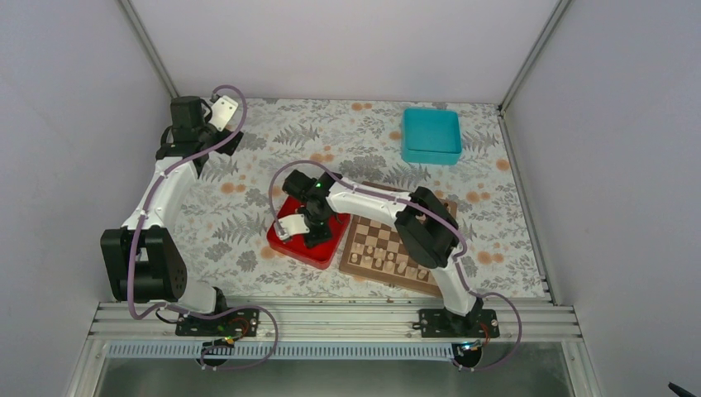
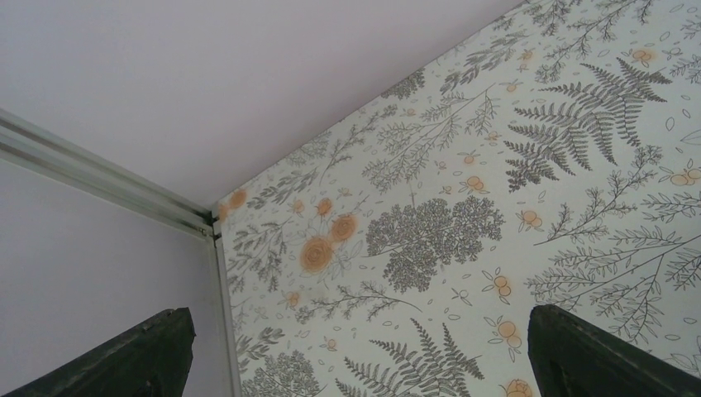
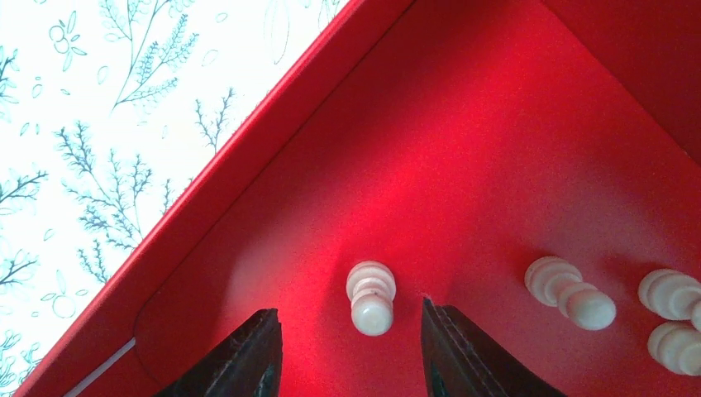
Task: Set up the chess pieces on the board
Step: Pick up the chess piece from the storage box, then place the chess piece on the chessboard.
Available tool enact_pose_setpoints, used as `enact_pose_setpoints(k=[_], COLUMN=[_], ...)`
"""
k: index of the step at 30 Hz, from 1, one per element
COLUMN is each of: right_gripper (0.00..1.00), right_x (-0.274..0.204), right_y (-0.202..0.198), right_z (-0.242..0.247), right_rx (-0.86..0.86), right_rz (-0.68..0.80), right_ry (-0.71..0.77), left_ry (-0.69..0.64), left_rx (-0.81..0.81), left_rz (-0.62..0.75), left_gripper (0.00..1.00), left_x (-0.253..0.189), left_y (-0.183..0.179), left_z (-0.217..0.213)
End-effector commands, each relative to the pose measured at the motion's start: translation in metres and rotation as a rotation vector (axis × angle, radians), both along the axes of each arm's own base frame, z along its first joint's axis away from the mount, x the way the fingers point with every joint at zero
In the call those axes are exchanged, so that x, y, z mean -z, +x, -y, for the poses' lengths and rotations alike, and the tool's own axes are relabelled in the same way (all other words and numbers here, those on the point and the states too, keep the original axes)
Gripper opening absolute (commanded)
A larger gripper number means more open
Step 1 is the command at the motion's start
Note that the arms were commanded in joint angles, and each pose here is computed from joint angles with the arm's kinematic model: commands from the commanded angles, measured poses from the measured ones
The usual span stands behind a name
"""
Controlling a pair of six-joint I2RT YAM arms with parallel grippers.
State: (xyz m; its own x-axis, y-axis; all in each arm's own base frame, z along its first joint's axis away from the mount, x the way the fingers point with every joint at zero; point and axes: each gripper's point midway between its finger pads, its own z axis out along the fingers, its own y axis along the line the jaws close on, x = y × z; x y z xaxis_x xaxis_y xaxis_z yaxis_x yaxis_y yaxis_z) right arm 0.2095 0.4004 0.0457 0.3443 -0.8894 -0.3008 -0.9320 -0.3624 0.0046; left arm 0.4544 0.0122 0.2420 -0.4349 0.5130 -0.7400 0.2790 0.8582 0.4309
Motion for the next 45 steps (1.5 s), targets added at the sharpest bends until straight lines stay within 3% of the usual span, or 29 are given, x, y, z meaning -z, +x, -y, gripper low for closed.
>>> enact_pose_setpoints(k=[1,10,18,21,30,38,45], right_gripper=[0.44,0.4,0.21,0.11,0.07,0.07,0.08], right_x=[0.01,0.018,0.026,0.014,-0.042,-0.094,-0.085], right_y=[-0.002,-0.004,-0.003,-0.003,0.001,0.034,0.033], right_z=[-0.008,-0.01,-0.008,-0.008,0.011,0.091,0.192], right_rx=[-0.018,-0.021,0.0,0.012,0.075,0.28,0.48], right_rz=[0.008,0.009,0.018,0.029,0.111,0.158,0.15], right_ry=[0.012,0.006,-0.029,-0.006,0.05,0.073,0.022], left_ry=[0.007,0.007,0.001,-0.001,0.0,0.002,-0.005], left_rx=[-0.004,-0.004,0.001,0.001,0.001,-0.006,-0.001], left_rz=[0.012,0.015,0.017,0.019,0.024,0.034,0.033], left_gripper=[1.0,1.0,1.0,1.0,1.0,1.0,1.0], left_x=[0.0,-0.001,-0.003,-0.005,-0.008,-0.012,-0.012], left_y=[0.001,0.0,-0.001,-0.001,-0.001,-0.002,-0.001], left_z=[-0.003,-0.003,-0.001,-0.001,-0.001,-0.002,-0.001])
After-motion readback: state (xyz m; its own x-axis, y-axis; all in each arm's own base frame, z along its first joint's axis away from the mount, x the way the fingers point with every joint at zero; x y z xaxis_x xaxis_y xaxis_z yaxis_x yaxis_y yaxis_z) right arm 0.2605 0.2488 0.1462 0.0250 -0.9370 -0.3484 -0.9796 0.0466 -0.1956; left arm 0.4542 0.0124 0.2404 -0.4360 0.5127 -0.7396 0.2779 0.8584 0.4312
